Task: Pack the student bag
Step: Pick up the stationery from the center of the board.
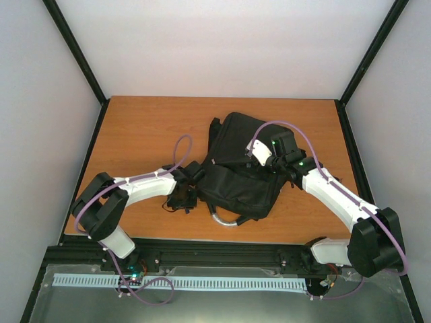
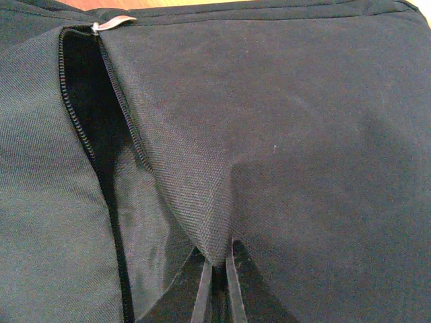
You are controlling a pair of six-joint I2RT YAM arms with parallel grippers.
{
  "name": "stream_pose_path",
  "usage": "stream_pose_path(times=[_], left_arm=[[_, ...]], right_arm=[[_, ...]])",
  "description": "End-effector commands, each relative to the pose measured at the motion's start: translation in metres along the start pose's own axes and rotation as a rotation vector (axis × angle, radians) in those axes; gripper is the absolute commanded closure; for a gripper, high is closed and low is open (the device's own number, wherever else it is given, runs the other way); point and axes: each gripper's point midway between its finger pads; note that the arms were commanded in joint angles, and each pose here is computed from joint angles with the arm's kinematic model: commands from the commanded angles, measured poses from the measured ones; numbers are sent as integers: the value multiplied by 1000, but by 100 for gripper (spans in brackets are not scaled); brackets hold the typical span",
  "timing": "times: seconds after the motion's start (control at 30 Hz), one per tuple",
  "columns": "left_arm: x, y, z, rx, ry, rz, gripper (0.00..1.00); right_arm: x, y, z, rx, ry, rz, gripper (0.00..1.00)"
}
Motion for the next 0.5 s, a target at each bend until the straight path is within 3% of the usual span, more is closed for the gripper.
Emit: stream_pose_path(times=[0.0, 0.17, 0.47], left_arm=[[-4, 21, 9, 20, 19, -76, 70], [-3, 31, 8, 33, 5, -88, 70], [7, 11, -22, -15, -30, -37, 64]], right_arm=[[5, -3, -21, 17, -67, -9, 97], [5, -2, -21, 16, -69, -11, 97], [7, -2, -22, 17, -72, -11, 97]])
Point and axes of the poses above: each gripper's point midway between its finger pads, its own x axis back along the fingers, its own y axis along the line the jaws close on, z = x × y, and after that the axes turned 2 degrees about x, right-handed
